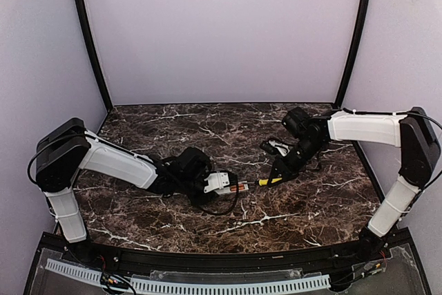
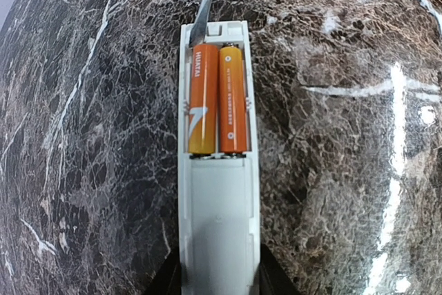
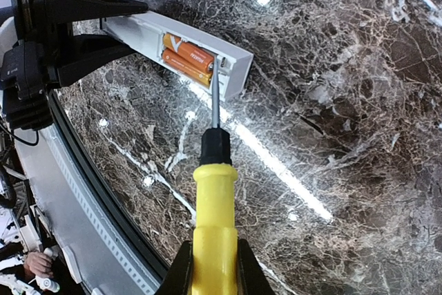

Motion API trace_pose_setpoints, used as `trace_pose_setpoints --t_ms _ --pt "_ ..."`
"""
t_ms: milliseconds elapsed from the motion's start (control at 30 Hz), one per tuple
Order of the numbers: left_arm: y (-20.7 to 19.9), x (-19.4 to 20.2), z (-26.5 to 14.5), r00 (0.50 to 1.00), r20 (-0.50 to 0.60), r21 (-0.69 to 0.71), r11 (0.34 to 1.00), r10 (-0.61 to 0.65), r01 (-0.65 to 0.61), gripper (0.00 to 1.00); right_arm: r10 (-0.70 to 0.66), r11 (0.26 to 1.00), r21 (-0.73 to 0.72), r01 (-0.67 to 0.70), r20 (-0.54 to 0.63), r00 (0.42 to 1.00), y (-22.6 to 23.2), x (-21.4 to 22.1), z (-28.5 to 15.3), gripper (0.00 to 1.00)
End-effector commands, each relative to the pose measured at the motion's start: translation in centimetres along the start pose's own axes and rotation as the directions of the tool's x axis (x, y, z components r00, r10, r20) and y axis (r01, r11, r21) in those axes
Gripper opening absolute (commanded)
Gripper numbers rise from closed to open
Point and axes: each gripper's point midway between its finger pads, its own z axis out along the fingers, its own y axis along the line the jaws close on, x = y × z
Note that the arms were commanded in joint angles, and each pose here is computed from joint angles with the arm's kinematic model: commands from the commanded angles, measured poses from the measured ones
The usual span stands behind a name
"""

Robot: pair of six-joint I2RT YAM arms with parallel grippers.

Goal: Unload the batteries from the remote control

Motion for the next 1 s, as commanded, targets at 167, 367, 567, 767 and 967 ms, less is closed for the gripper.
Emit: trace_pose_setpoints --t_ms 167,367,567,767,967 --pt "1.3 -3.8 -1.4 0.98 0.179 -0.1 0.993 0.084 -0.067 0.0 0.037 0.999 0.004 -0.037 -0.055 0.998 -0.9 1.5 2.0 0.0" --pt "1.3 -3.7 -1.3 0.973 0.199 -0.126 0.987 0.12 -0.096 0.0 0.046 0.999 0.002 -0.046 -0.056 0.997 -1.1 1.6 2.2 0.0" --pt "1.4 -3.8 -1.3 0.962 0.236 -0.159 0.982 0.141 -0.106 0.0 0.046 0.999 0.002 -0.046 -0.046 0.998 -0.9 1.2 2.0 0.0" --pt "2.3 -4.2 -1.6 0.957 0.246 -0.209 0.973 0.151 -0.1 0.0 0.048 0.999 0.014 -0.047 -0.041 0.998 -1.1 1.2 1.9 0.0" --pt "1.6 -3.7 -2.2 0.933 0.277 -0.244 0.956 0.231 -0.165 0.0 0.035 0.999 0.019 -0.034 -0.028 0.999 -1.0 0.7 1.8 0.0"
